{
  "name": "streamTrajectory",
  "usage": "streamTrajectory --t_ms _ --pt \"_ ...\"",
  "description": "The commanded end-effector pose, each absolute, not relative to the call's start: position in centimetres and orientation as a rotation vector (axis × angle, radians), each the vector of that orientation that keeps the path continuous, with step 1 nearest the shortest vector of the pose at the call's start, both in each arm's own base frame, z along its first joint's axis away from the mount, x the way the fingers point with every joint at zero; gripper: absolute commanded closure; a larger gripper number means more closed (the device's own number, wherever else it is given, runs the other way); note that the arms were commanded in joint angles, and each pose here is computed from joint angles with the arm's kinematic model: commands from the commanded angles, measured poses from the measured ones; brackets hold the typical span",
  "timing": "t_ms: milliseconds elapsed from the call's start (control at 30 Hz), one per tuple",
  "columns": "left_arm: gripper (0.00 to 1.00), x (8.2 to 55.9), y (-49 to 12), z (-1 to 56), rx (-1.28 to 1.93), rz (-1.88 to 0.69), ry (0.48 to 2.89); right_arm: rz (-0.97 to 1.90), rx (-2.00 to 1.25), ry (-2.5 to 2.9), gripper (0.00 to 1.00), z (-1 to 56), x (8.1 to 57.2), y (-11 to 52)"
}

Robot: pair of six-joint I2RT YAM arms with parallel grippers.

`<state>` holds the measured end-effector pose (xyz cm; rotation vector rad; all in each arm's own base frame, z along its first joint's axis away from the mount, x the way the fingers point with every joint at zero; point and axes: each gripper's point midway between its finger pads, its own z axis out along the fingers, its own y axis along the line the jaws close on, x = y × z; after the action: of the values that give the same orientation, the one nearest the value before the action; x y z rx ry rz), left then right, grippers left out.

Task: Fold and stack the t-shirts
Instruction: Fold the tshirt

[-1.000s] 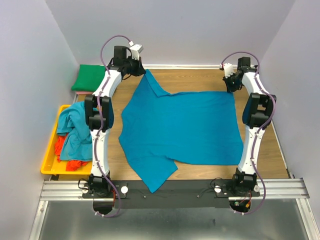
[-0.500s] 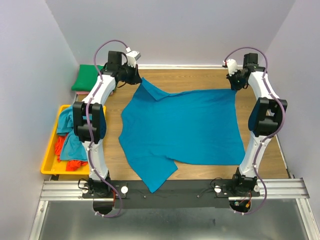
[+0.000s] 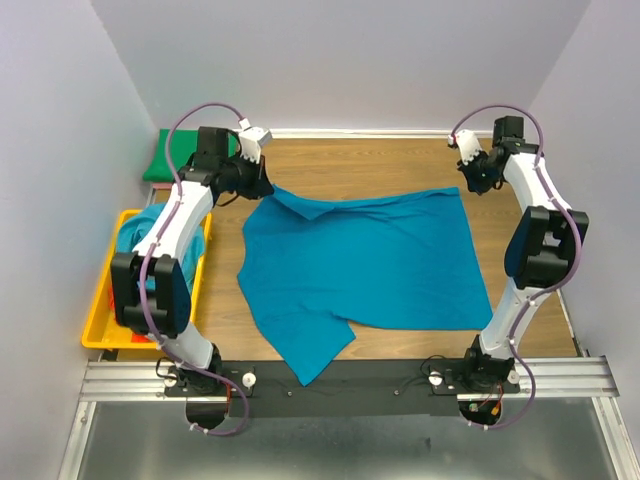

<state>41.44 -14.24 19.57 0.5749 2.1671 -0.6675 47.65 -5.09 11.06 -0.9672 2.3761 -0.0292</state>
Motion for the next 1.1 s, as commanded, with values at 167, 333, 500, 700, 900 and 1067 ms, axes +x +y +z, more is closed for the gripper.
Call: streamTrajectory --t_ms 167,333,500,700,900,1067 --pt "1.0 38.4 -13.7 18.9 0.558 -0.665 2.188 0.008 -1.071 2.368 0.99 10.4 44.3 -4.8" --pt "1.0 39.3 -13.8 16.9 0.538 -0.68 2.237 0.042 -0.974 2.419 0.7 8.9 46.2 -4.9" --pt "1.0 40.4 -13.8 16.9 0.534 -0.677 2.235 0.08 -0.944 2.394 0.54 8.2 49.4 -4.6" --pt "1.0 41.8 -14.1 16.5 0.52 -0.683 2.235 0.063 -0.99 2.361 0.49 7.4 52.0 -3.9" --pt "1.0 42.8 -14.2 16.5 0.518 -0.69 2.235 0.068 -1.011 2.39 0.5 5.4 52.5 -3.4" --pt "1.0 43.3 -14.3 15.9 0.522 -0.695 2.246 0.078 -1.025 2.411 0.5 4.1 52.2 -3.4"
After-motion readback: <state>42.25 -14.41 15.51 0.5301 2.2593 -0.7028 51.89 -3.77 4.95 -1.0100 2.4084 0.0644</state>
